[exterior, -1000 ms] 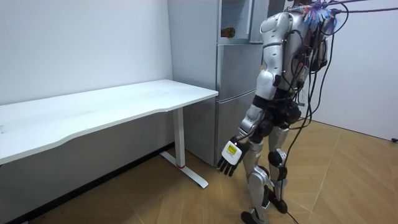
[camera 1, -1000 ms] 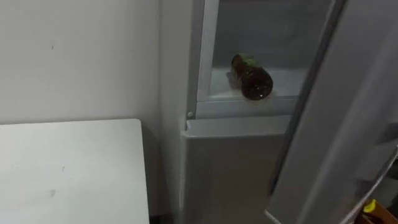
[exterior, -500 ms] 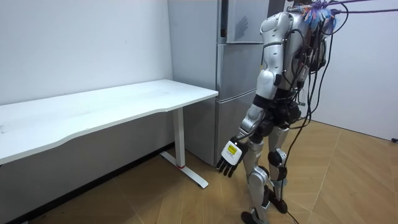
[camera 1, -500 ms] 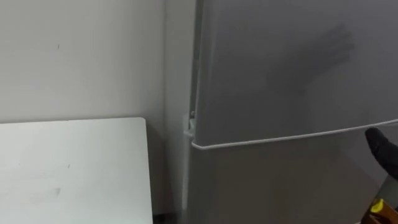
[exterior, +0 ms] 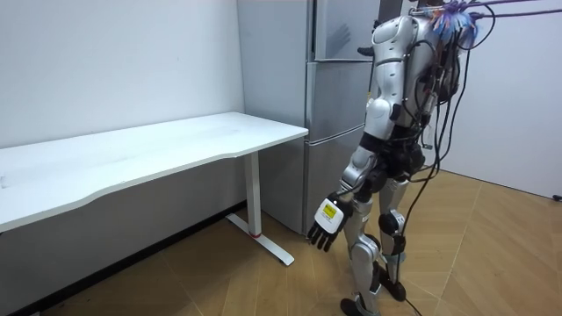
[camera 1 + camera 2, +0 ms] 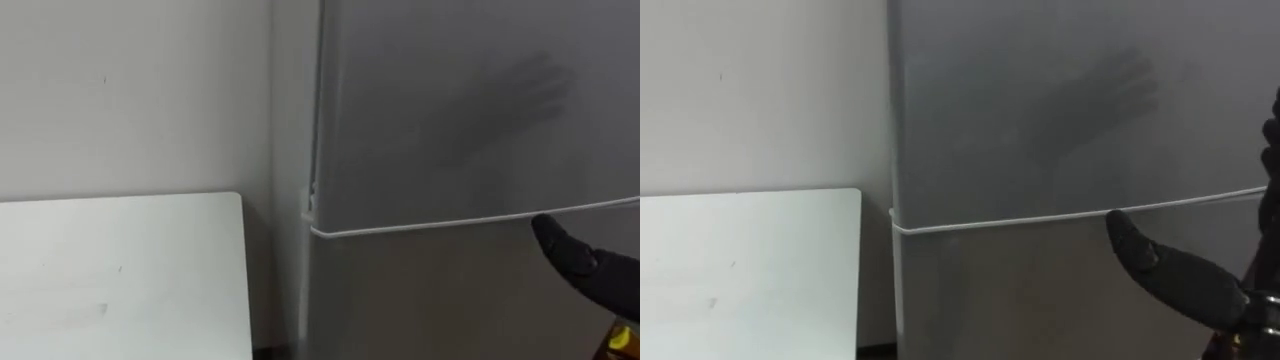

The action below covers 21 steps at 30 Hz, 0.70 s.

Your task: Put the bottle in the upper fridge

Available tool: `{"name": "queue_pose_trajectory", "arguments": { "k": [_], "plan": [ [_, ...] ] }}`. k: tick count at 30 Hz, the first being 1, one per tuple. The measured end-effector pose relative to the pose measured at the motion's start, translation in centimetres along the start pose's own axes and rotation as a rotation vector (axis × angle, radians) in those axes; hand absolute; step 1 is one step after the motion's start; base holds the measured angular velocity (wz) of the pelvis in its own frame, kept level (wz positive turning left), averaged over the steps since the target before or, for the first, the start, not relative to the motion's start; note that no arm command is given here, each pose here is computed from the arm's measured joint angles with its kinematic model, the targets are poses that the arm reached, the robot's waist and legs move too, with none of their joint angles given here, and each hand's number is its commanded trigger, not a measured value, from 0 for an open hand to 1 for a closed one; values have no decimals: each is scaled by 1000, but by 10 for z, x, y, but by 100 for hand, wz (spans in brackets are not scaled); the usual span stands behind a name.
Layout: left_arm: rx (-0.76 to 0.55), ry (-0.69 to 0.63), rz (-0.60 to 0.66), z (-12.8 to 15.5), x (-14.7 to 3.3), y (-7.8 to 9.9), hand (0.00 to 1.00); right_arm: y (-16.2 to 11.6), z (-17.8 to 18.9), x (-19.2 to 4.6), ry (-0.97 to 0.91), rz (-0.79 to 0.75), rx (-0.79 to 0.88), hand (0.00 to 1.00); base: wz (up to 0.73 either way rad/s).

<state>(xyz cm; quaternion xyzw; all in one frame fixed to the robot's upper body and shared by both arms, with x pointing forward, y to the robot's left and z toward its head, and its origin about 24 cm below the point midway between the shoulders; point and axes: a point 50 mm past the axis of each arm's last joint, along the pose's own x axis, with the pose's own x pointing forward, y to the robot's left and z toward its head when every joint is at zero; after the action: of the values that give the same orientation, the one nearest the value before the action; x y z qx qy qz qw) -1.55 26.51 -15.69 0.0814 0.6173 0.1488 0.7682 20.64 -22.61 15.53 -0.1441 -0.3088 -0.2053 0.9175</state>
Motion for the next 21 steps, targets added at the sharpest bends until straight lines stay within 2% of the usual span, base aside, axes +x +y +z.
{"name": "queue_pose_trajectory", "arguments": {
  "k": [9, 21],
  "plan": [
    [37, 2, -18, 0, 0, -1, 0, 7, 6, 7, -92, 29, -109, 0, 10],
    [106, -9, -66, 16, 4, -3, 0, 25, -1, 28, -82, 70, -57, 0, 3]
  ]
}}
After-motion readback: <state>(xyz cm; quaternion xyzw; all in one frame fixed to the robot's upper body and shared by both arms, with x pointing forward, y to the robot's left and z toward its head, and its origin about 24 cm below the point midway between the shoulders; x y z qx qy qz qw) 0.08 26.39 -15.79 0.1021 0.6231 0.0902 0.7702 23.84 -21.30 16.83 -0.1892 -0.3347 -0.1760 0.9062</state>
